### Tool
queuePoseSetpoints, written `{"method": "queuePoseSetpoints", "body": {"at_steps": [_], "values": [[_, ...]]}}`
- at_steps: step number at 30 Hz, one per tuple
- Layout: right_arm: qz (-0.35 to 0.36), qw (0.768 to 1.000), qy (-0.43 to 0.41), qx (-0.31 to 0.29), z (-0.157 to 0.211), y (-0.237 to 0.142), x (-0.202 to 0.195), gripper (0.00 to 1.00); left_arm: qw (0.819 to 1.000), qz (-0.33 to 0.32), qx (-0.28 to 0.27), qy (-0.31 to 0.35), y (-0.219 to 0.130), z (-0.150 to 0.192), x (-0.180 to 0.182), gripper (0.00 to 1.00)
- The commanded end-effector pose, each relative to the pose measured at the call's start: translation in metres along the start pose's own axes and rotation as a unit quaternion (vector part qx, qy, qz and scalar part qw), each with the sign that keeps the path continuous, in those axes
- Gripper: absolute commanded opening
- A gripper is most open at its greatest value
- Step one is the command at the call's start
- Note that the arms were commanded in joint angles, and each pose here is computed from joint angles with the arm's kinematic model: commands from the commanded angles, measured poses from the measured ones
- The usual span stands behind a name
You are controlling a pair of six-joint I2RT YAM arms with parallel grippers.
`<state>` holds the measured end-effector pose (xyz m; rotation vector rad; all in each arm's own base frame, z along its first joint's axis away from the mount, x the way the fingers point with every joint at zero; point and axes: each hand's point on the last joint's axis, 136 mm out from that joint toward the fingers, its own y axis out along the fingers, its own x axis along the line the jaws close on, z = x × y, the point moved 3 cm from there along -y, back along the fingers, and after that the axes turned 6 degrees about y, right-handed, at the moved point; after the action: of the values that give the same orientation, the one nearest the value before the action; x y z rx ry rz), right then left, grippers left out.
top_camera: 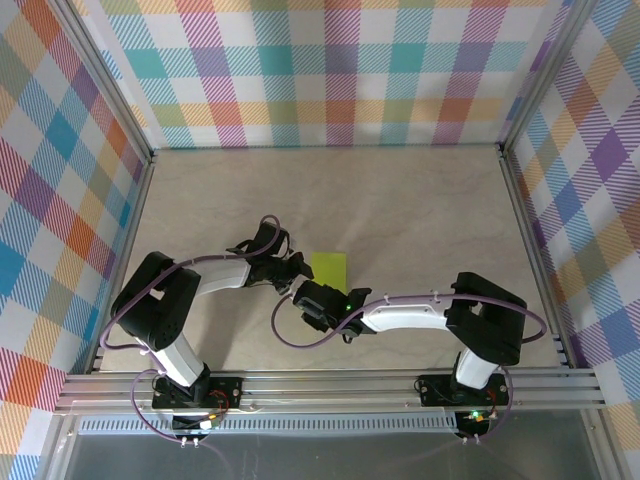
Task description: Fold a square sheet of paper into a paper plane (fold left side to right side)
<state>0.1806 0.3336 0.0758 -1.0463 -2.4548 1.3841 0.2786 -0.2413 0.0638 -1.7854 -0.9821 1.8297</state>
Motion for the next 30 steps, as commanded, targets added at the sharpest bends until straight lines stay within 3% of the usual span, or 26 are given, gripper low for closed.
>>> {"method": "queuePoseSetpoints", "body": {"at_steps": [1, 5, 8, 13, 16, 19, 24, 30], "values": [[0.007, 1.0, -0.001, -0.001, -0.004, 0.003, 0.001, 0.39, 1.0, -0.003, 0.0, -0.005, -0.004, 0.004, -0.003, 0.0], [0.008, 1.0, 0.005, 0.006, -0.001, 0.003, 0.0, 0.18, 1.0, -0.004, -0.003, -0.005, -0.006, 0.003, -0.003, 0.01], [0.01, 1.0, 0.019, 0.009, 0.0, 0.0, -0.004, 0.0, 1.0, -0.013, -0.007, 0.005, -0.012, 0.002, -0.002, 0.14], [-0.04, 0.996, 0.08, 0.015, -0.002, -0.006, -0.01, 0.0, 0.999, -0.025, -0.037, 0.022, -0.04, -0.007, 0.0, 0.35], [-0.095, 0.987, 0.127, 0.017, -0.002, -0.009, -0.013, 0.0, 0.997, -0.029, -0.054, 0.037, -0.057, -0.012, -0.001, 0.42], [-0.162, 0.969, 0.184, 0.019, -0.003, -0.01, -0.015, 0.0, 0.997, -0.019, -0.06, 0.053, -0.062, -0.017, -0.008, 0.41], [-0.254, 0.932, 0.256, 0.022, -0.003, -0.01, -0.016, 0.0, 0.997, 0.008, -0.036, 0.074, -0.049, -0.024, -0.021, 0.28], [-0.282, 0.912, 0.296, 0.031, 0.007, -0.005, -0.019, 0.0, 0.996, 0.009, -0.003, 0.094, -0.024, -0.032, -0.028, 0.17]]}}
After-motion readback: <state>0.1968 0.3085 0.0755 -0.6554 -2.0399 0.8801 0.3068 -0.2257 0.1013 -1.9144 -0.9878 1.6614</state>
